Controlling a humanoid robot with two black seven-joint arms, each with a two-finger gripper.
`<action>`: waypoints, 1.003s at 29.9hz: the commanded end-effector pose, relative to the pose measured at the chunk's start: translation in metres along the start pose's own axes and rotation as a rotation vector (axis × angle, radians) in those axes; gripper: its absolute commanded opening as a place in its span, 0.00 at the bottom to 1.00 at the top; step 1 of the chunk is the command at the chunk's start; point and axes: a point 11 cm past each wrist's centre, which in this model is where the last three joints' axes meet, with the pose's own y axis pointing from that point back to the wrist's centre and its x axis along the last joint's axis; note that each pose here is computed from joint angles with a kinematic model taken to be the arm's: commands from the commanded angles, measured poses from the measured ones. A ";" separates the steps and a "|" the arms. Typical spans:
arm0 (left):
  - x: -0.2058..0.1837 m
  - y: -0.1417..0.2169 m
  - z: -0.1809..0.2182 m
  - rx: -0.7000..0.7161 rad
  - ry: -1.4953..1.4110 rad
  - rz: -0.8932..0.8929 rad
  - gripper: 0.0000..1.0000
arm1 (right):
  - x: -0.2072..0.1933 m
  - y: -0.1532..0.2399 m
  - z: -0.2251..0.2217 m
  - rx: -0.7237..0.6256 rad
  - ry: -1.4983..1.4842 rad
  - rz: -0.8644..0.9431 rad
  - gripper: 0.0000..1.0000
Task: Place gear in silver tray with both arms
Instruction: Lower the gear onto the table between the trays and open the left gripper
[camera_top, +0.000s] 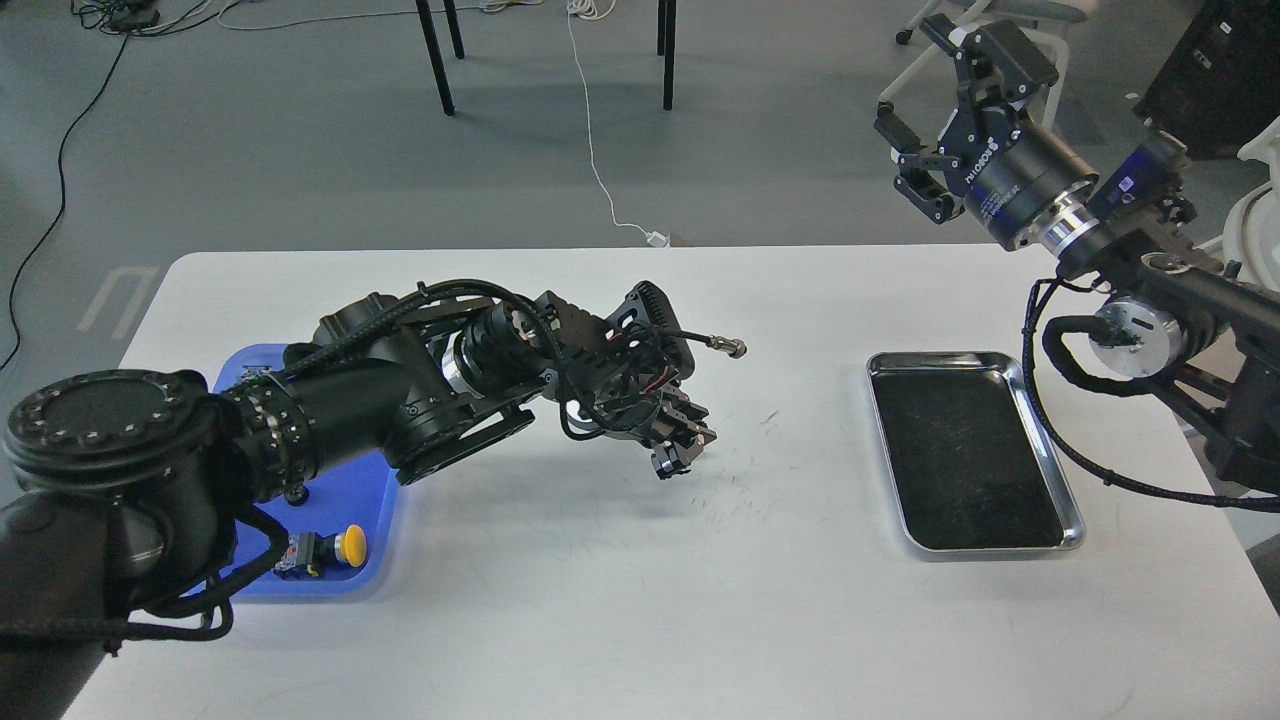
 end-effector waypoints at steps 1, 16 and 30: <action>-0.007 -0.005 0.007 -0.021 0.013 -0.001 0.14 | -0.001 0.000 0.002 -0.003 -0.001 0.000 0.99; -0.022 -0.014 0.023 -0.061 0.040 -0.010 0.47 | 0.002 0.006 0.010 -0.019 -0.007 0.012 0.99; 0.018 0.031 0.022 -0.160 0.196 0.238 0.93 | 0.018 0.023 0.010 -0.045 0.027 0.031 0.99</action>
